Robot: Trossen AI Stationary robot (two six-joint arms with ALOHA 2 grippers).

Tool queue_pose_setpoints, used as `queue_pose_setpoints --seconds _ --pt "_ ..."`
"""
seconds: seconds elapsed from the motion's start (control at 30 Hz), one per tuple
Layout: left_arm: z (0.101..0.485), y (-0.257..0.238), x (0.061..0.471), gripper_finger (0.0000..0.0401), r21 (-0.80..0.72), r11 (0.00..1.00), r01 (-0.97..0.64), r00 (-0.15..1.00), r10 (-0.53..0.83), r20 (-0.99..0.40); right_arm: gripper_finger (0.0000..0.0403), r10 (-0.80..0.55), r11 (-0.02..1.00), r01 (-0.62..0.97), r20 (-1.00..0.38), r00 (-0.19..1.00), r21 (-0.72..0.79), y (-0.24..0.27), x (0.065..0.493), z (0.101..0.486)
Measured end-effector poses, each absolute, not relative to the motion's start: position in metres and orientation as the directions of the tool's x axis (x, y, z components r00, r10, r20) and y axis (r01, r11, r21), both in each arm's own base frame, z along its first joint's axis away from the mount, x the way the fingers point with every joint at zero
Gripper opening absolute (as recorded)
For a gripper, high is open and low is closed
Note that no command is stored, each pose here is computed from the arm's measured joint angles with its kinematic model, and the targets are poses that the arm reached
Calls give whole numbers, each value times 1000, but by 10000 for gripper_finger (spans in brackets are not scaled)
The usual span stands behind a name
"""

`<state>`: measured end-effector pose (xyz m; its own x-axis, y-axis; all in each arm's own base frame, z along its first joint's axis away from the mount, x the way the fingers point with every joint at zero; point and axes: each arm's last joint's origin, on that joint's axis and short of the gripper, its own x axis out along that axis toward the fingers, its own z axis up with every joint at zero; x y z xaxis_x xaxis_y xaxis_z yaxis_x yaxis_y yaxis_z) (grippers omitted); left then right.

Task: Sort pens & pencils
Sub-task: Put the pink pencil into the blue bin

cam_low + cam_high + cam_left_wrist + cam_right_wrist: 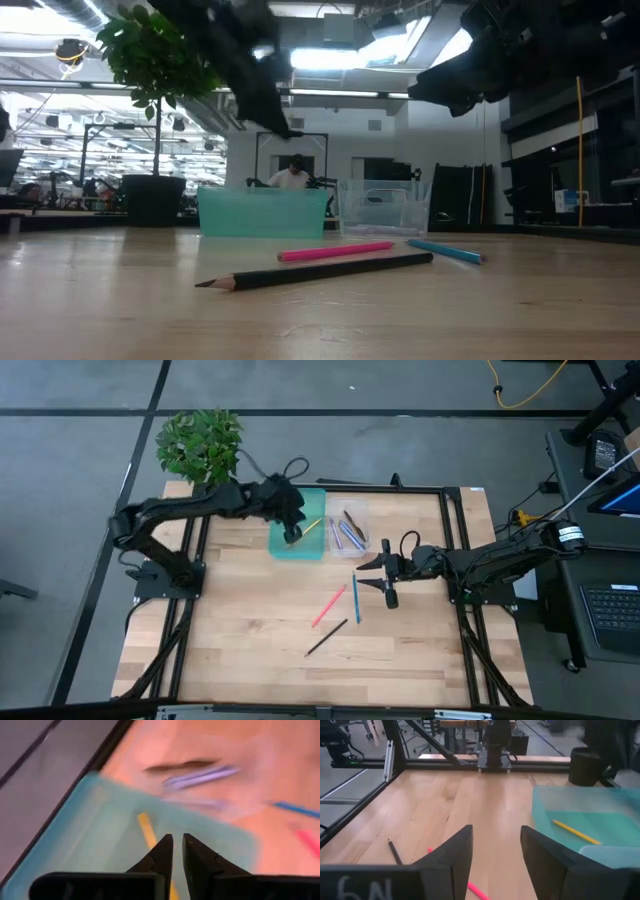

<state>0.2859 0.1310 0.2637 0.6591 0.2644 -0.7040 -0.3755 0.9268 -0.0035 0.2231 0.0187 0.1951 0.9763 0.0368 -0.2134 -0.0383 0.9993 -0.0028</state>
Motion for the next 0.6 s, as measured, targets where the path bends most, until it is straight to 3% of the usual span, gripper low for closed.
queue_pose_setpoints --seconds 0.2,0.43,0.6 --pt "266 65 266 12 -14 978 -210 805 164 -570 167 41 999 -39 -236 971 15 20 222 193" --pt "214 -11 239 2 -109 993 37 939 -72 -335 167 75 997 -72 -226 971 21 27 222 194" --pt "188 -42 225 14 -138 986 90 970 -118 -214 167 89 996 -87 -199 976 20 31 222 197"
